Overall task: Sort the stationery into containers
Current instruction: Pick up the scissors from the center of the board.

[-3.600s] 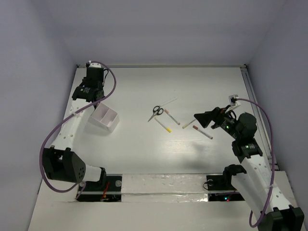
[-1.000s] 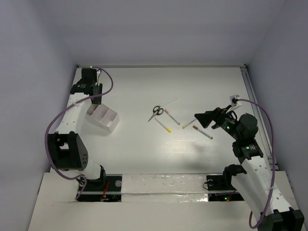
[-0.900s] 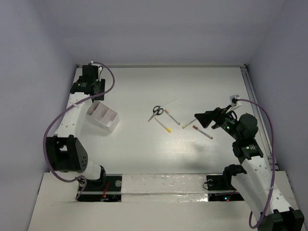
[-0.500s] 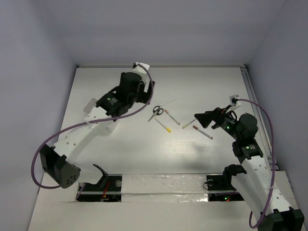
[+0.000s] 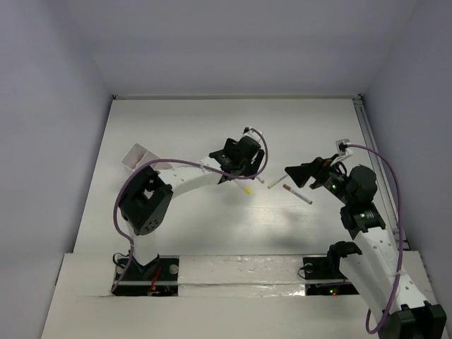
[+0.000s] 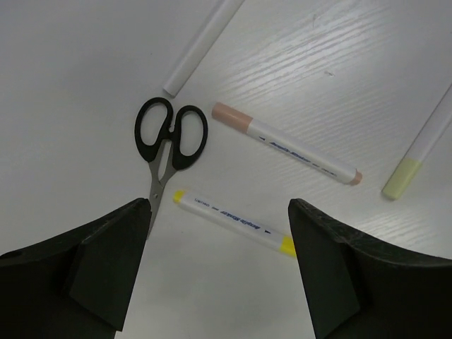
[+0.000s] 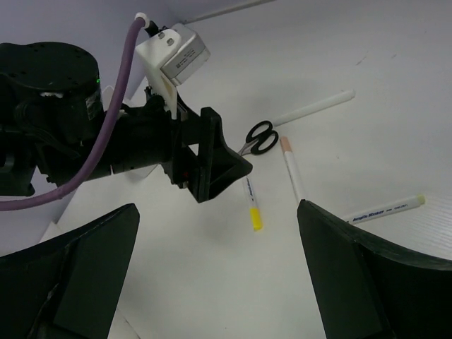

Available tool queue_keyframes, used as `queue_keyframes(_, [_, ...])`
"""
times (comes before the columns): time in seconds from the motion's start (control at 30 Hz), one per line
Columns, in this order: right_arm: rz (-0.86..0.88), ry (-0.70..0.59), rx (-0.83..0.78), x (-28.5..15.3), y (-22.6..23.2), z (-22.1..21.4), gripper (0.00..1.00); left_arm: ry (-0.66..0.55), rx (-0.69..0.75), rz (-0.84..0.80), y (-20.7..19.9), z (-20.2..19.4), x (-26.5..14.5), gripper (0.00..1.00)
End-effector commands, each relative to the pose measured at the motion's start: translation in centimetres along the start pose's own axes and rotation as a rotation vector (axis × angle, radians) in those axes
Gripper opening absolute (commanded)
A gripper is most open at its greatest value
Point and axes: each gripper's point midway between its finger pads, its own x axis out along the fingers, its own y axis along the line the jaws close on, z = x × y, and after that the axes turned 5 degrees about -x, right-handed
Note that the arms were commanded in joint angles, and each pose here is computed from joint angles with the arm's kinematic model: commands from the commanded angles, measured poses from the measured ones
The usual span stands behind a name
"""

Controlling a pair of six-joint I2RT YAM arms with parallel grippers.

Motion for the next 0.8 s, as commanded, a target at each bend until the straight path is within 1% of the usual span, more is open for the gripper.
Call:
queue_keyframes(0.0, [0.009,-0.038,-0.04,0.1,0.5,1.3,1.0,-0.135,-0.071,-0.025,-0.6,3.9,0.0,0.77])
queue_keyframes(0.1, [0.008,-0.029,-0.035,0.2,0.3,1.1,1.0,-0.122,-0.061,-0.033,-0.6,3.5,1.0,0.72])
queue_keyframes(0.17, [0.006,-0.029,-0.036,0.3,0.3,1.1,1.0,-0.119,-0.055,-0.042,-0.7,3.3,1.9,0.59])
queue_keyframes(0.2, [0.005,-0.031,-0.037,0.3,0.3,1.2,1.0,-0.108,-0.059,-0.056,-0.6,3.1,2.4,0.48])
queue_keyframes(0.27, [0.001,-0.033,-0.038,0.3,0.2,1.2,1.0,-0.092,-0.054,-0.061,-0.4,2.7,2.9,0.36])
queue_keyframes(0.3, [-0.002,-0.03,-0.038,0.3,0.1,1.2,1.0,-0.082,-0.046,-0.074,-0.7,2.5,3.1,0.34])
queue_keyframes(0.33, [-0.004,-0.03,-0.038,0.3,0.1,1.2,1.0,-0.097,-0.053,-0.078,-0.5,2.9,3.4,0.34])
queue_keyframes(0.4, [-0.01,-0.031,-0.039,0.3,0.0,1.2,1.0,-0.091,-0.031,-0.078,-0.5,2.6,3.7,0.32])
queue_keyframes(0.47, [-0.012,-0.034,-0.041,0.3,-0.1,1.3,1.0,-0.071,-0.015,-0.068,-0.4,1.9,4.2,0.3])
queue_keyframes(0.7, [-0.02,-0.028,-0.04,0.4,-0.3,1.1,1.0,-0.045,-0.027,-0.047,1.6,1.0,5.5,0.3])
queue_keyframes(0.77, [-0.021,-0.026,-0.037,0.5,-0.4,1.1,1.0,-0.036,-0.011,-0.058,1.4,0.7,5.7,0.28])
